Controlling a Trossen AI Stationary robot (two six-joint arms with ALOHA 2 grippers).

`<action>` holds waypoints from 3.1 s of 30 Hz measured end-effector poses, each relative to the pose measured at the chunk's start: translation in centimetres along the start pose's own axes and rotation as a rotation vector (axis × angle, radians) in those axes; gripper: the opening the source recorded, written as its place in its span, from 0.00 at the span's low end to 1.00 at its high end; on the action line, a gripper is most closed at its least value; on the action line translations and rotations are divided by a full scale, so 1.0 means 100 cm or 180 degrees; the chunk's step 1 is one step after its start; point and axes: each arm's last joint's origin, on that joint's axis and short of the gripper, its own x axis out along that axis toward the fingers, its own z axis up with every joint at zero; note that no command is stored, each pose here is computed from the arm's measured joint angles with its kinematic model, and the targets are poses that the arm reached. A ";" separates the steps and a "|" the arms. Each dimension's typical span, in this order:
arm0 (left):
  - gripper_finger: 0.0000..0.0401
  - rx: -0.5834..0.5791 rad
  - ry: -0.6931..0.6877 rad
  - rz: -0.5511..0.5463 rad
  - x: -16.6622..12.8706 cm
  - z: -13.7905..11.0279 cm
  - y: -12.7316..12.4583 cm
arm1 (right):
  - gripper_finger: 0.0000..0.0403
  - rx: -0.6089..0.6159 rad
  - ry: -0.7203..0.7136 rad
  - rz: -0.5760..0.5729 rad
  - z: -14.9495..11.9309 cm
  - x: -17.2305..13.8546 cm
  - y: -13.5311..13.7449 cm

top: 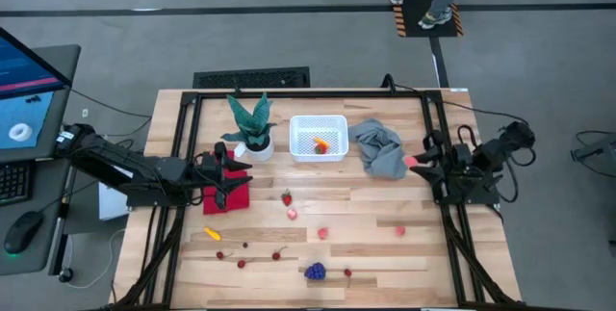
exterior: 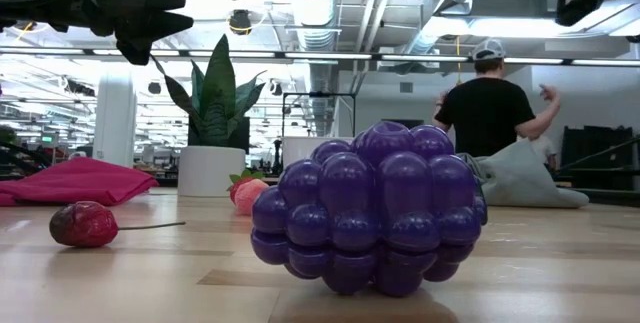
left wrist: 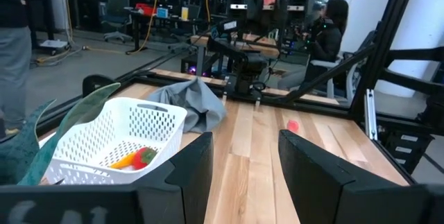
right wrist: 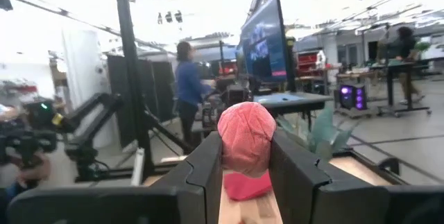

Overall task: Pick and placing Produce into tupperware
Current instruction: Put the pink peach into the white bin

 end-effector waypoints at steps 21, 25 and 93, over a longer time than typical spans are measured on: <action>0.39 0.0115 -0.0122 -0.0017 0.000 0.004 -0.001 | 0.31 0.0152 0.0216 -0.0703 -0.063 0.011 -0.021; 0.39 0.0115 -0.0123 -0.0017 0.000 0.004 -0.001 | 0.31 0.0195 0.0266 -0.0889 -0.069 0.012 -0.026; 0.39 0.0104 -0.0052 0.0053 0.001 0.002 0.003 | 0.42 0.0972 0.2284 -0.1472 -0.100 0.220 -0.170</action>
